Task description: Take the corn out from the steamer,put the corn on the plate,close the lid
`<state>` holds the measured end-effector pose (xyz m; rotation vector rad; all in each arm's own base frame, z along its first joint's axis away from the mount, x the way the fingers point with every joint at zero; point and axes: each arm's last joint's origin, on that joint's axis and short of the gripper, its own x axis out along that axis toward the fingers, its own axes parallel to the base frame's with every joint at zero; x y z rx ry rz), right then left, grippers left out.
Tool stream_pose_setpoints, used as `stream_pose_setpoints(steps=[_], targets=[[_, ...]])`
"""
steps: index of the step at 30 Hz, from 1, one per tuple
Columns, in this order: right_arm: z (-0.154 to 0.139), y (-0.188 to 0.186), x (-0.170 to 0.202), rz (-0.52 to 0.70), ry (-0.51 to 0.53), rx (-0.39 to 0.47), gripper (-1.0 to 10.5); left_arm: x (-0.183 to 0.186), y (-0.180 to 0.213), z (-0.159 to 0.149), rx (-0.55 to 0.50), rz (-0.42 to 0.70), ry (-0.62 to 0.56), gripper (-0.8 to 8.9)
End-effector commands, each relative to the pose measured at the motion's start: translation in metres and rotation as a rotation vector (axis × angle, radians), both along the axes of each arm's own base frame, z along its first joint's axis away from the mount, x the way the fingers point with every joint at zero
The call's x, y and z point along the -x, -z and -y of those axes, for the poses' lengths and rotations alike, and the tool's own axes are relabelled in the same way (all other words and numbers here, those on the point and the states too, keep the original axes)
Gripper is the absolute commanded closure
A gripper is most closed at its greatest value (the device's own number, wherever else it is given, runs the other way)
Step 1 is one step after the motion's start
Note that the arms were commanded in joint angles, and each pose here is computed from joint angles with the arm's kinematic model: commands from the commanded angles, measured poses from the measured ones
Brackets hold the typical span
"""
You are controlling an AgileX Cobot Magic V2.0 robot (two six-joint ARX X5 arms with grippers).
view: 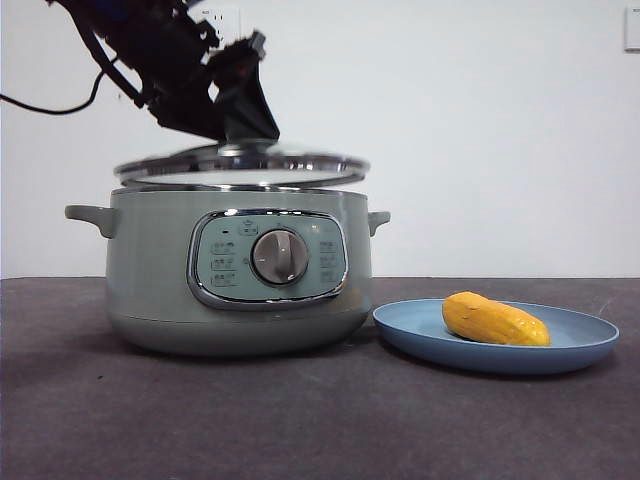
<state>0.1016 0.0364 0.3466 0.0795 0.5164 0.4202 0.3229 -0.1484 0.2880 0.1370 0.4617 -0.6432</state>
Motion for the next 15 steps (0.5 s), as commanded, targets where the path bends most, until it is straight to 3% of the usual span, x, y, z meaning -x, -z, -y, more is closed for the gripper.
stream_pose_setpoints(steps=[1,15], targets=[[0.000,0.002,0.000,-0.001,-0.004,0.004,3.8,-0.004,-0.003,0.002,-0.005,0.055,0.005,8.22],[0.000,0.002,0.000,0.000,-0.006,0.007,3.8,-0.009,0.014,0.003,-0.054,-0.008,-0.013,8.22]])
